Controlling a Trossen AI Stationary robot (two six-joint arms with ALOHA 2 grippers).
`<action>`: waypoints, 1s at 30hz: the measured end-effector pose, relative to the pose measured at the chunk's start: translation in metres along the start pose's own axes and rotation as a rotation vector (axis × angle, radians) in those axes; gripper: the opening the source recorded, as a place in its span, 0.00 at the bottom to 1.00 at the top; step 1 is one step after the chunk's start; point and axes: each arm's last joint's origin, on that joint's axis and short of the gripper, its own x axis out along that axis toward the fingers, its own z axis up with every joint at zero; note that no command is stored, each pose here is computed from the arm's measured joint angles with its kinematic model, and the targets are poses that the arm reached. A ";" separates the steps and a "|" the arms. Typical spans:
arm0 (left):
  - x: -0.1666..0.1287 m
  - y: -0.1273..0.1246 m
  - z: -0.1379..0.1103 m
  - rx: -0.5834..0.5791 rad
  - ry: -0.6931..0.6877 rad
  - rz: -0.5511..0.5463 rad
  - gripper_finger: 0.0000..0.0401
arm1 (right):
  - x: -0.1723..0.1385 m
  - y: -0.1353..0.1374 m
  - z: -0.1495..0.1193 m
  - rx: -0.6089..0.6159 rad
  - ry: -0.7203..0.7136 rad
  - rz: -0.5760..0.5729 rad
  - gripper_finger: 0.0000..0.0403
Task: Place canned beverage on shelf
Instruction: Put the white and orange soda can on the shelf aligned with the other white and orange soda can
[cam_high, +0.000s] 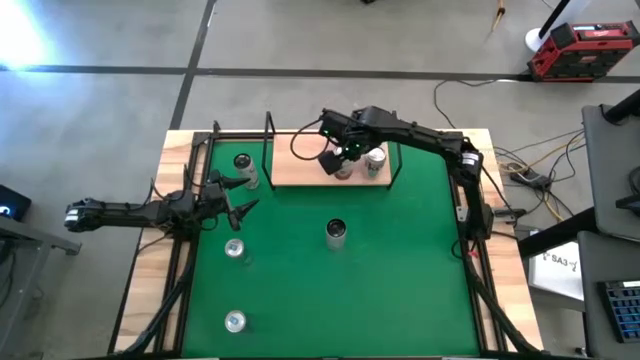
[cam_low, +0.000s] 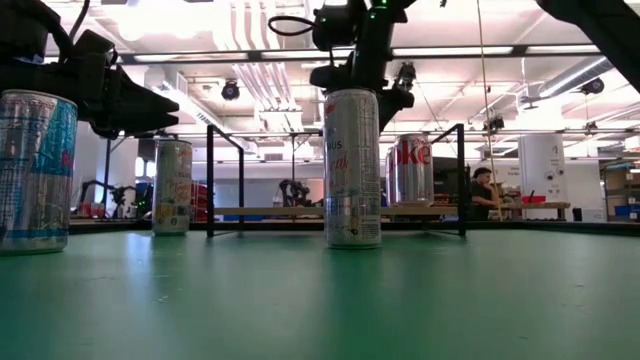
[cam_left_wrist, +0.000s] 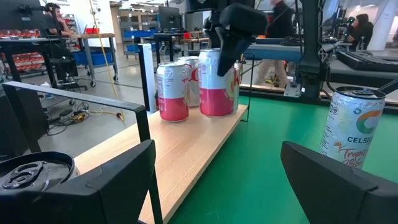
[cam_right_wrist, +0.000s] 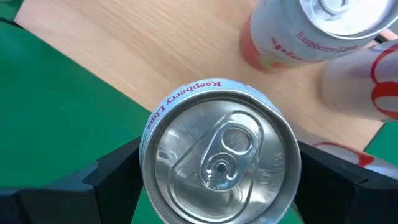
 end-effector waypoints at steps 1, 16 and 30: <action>0.000 0.000 0.000 0.000 0.000 0.000 0.83 | 0.002 0.000 0.001 0.013 0.004 0.000 0.81; 0.000 0.000 0.000 0.000 0.000 0.000 0.83 | 0.010 -0.001 0.003 0.078 0.006 -0.004 0.81; 0.000 0.000 0.000 0.000 0.000 0.000 0.83 | 0.023 -0.002 -0.001 0.161 0.012 -0.030 0.81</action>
